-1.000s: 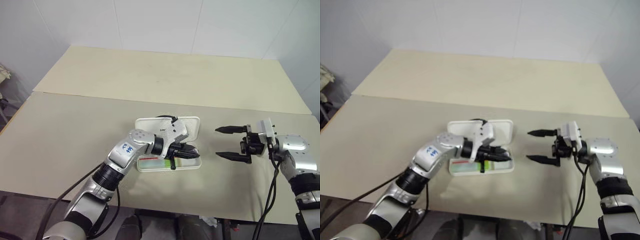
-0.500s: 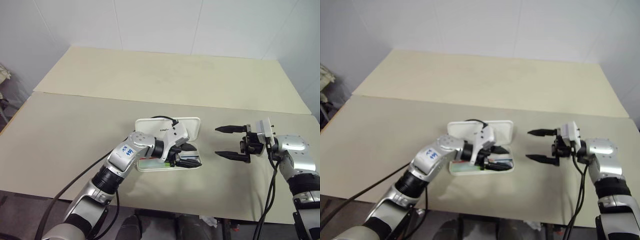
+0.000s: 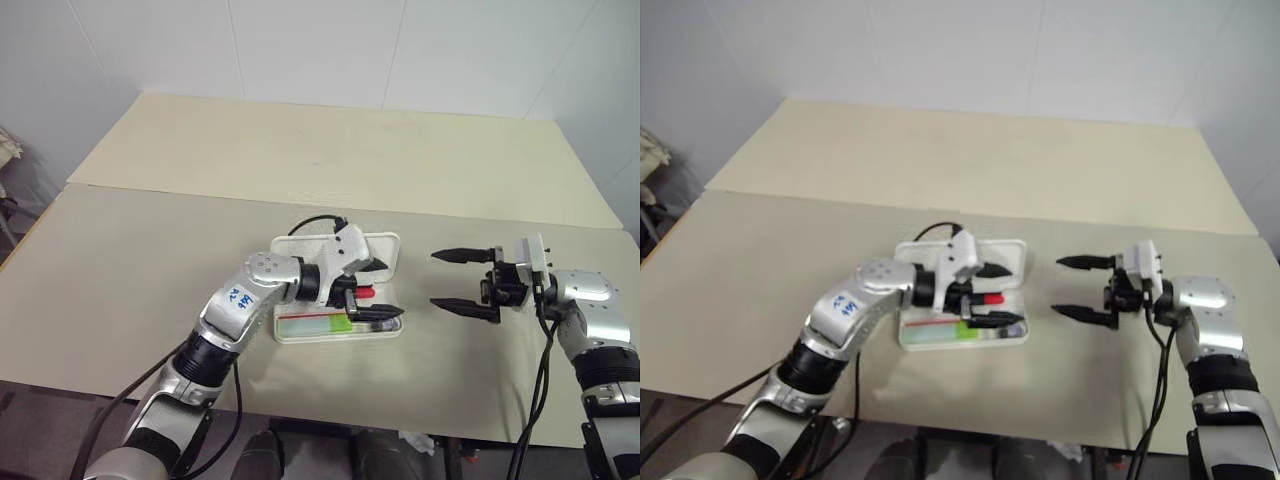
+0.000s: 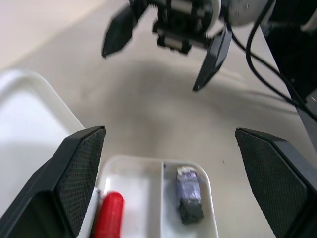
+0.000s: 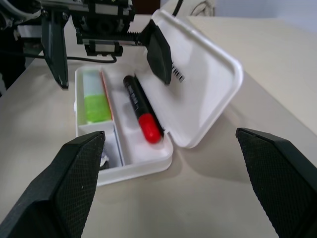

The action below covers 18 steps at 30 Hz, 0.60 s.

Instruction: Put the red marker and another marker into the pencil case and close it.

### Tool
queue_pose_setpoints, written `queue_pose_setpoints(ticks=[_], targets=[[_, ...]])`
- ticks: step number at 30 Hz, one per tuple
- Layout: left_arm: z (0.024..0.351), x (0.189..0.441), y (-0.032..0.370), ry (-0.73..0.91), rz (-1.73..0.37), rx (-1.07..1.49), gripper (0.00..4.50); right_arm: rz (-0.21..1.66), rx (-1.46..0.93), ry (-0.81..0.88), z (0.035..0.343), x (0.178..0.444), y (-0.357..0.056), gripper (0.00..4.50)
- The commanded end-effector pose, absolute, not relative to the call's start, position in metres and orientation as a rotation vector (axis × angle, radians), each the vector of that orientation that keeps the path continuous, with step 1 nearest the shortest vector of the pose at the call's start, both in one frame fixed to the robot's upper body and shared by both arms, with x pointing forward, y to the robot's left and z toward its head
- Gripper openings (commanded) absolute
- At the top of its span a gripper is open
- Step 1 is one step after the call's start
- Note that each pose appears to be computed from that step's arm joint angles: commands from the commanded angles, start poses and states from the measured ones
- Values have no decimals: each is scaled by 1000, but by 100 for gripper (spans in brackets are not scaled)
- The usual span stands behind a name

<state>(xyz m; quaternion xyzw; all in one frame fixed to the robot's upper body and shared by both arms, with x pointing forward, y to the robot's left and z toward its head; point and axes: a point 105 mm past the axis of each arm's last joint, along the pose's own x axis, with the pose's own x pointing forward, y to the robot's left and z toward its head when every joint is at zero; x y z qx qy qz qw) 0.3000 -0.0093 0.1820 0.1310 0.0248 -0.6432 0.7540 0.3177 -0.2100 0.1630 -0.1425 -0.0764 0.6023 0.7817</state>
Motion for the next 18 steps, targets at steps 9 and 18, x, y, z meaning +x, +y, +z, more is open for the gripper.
queue_pose_setpoints(ticks=[9,18], targets=[[271,273,35,-286,-1299,233,447,1314,-311,-218,179,321,-215,450],[283,297,97,-282,-1055,310,297,1308,-314,-217,181,328,-213,450]])
